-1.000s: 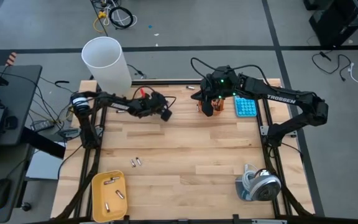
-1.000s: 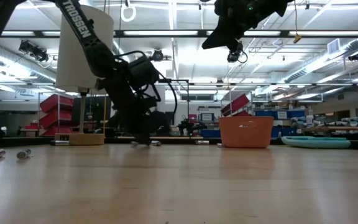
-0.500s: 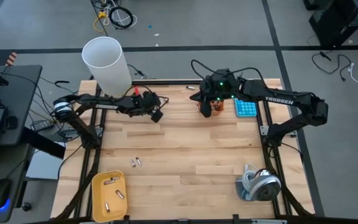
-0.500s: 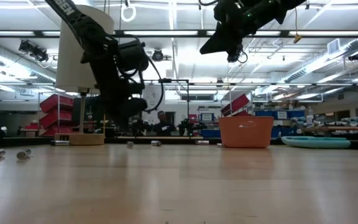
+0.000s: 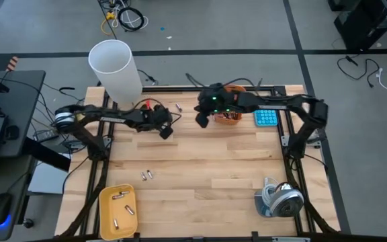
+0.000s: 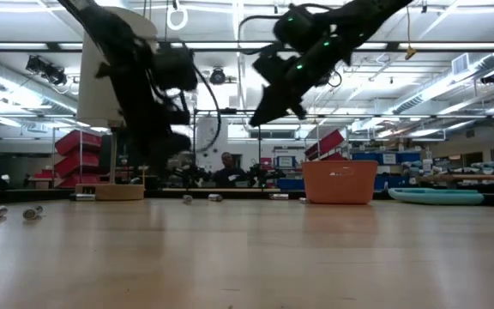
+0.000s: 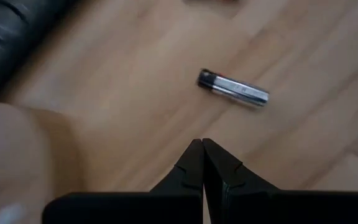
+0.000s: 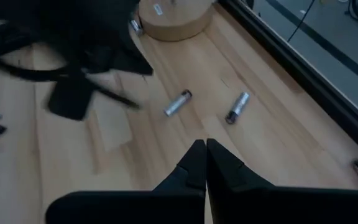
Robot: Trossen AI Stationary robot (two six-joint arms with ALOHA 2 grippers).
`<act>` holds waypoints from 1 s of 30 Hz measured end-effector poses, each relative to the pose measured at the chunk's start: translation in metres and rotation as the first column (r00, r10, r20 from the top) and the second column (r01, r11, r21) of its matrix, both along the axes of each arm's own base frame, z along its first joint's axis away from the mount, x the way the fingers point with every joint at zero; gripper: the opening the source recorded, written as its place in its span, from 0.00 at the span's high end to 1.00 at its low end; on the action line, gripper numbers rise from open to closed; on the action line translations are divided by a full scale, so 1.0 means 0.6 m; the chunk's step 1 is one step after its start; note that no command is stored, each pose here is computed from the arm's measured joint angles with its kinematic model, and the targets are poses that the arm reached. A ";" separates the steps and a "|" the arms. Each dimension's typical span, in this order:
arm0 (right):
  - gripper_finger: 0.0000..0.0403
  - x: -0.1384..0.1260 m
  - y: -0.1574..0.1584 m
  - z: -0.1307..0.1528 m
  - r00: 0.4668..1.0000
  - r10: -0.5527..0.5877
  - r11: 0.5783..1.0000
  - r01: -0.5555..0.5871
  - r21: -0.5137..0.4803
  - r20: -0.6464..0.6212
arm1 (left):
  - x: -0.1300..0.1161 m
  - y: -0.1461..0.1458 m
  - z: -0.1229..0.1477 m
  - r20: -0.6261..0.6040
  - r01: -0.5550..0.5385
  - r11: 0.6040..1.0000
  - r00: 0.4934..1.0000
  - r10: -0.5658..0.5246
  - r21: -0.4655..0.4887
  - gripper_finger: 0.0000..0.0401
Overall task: Sort batteries
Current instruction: Put the silver battery into the yellow bin
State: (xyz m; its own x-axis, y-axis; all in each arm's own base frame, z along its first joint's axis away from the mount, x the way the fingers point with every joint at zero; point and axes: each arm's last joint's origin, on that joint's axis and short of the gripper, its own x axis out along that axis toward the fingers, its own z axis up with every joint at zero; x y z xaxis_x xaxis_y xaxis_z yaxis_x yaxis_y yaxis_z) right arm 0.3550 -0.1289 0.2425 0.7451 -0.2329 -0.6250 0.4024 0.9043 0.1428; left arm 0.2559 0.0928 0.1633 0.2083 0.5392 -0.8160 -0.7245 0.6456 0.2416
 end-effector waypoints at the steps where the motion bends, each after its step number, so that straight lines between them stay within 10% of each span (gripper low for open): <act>1: 1.00 0.011 -0.001 -0.003 1.000 0.003 1.000 -0.003 -0.006 -0.005 | -0.004 -0.012 0.011 -0.011 0.003 0.999 1.000 -0.003 0.043 1.00; 13: 1.00 0.130 -0.019 -0.020 0.997 -0.006 0.999 0.003 -0.041 -0.078 | -0.085 -0.144 0.166 0.242 0.022 0.910 0.961 -0.133 0.414 1.00; 30: 0.99 0.192 -0.054 -0.126 0.985 -0.109 0.994 0.111 0.008 -0.132 | -0.199 -0.206 0.240 0.505 -0.018 0.875 0.822 -0.263 0.484 1.00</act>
State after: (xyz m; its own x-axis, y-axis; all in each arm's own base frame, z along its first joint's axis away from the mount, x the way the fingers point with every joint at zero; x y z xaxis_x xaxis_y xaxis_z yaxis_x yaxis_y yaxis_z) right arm 0.4699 -0.1615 0.1668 0.6272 -0.2984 -0.7194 0.5152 0.8517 0.0960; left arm 0.1362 -0.0308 0.3074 0.6260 0.7491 -0.2168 -0.7447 0.6567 0.1190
